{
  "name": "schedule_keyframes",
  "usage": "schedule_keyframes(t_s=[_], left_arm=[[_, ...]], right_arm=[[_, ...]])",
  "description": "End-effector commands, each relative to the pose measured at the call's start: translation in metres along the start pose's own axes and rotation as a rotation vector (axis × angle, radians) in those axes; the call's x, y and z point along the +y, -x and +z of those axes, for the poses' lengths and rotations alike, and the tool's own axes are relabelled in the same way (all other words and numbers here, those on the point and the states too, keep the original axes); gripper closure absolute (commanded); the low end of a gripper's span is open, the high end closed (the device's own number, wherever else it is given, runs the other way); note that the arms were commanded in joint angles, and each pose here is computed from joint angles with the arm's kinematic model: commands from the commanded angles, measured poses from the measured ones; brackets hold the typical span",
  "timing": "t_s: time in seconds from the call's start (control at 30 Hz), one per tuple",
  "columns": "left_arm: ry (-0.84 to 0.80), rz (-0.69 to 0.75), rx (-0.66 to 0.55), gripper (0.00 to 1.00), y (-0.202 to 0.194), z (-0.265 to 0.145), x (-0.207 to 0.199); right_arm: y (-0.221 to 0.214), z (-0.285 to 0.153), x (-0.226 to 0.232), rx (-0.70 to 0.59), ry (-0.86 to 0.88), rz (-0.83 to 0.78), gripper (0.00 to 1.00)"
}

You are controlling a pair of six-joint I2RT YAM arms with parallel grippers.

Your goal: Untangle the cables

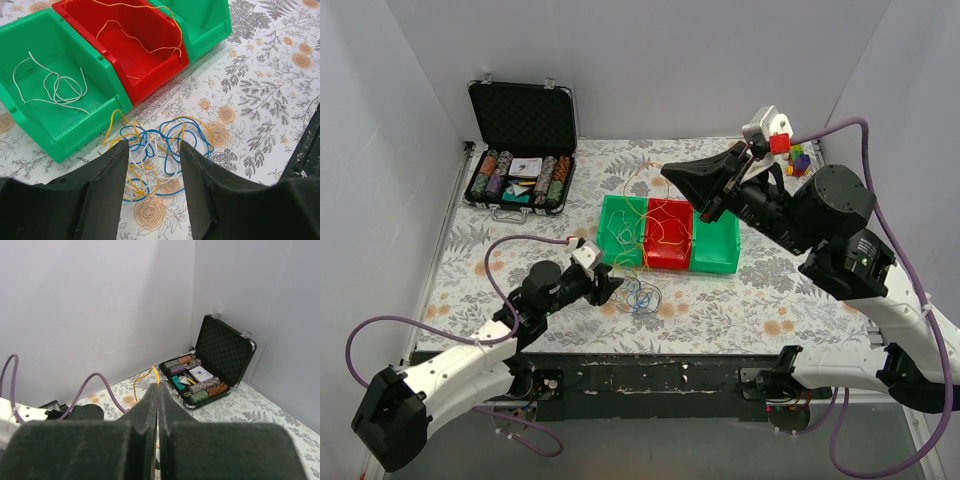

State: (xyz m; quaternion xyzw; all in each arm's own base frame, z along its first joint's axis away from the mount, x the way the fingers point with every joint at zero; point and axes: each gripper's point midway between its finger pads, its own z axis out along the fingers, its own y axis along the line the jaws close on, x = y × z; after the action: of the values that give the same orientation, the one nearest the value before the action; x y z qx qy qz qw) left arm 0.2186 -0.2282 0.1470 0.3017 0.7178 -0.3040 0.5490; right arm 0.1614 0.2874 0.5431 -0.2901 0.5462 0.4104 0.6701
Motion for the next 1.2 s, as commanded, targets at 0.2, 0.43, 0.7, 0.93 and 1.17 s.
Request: schedule_keyframes(t_s=[0.2, 0.43, 0.7, 0.93, 1.17], left_arm=[[-0.048, 0.166, -0.011, 0.46, 0.028, -0.013, -0.007], [0.002, 0.229, 0.040, 0.43, 0.021, -0.023, 0.004], [0.080, 0.280, 0.027, 0.35, 0.024, -0.026, 0.019], [0.064, 0.266, 0.014, 0.35, 0.031, -0.027, 0.017], [0.050, 0.289, 0.001, 0.35, 0.037, -0.027, 0.015]], right_arm=[[-0.021, 0.023, -0.042, 0.051, -0.214, -0.121, 0.99], [-0.054, 0.035, -0.071, 0.118, -0.318, -0.188, 0.99], [-0.110, 0.039, -0.125, 0.217, -0.417, -0.174, 0.99], [-0.164, 0.040, -0.163, 0.292, -0.435, -0.125, 0.99], [-0.217, 0.040, -0.197, 0.373, -0.460, -0.053, 0.99]])
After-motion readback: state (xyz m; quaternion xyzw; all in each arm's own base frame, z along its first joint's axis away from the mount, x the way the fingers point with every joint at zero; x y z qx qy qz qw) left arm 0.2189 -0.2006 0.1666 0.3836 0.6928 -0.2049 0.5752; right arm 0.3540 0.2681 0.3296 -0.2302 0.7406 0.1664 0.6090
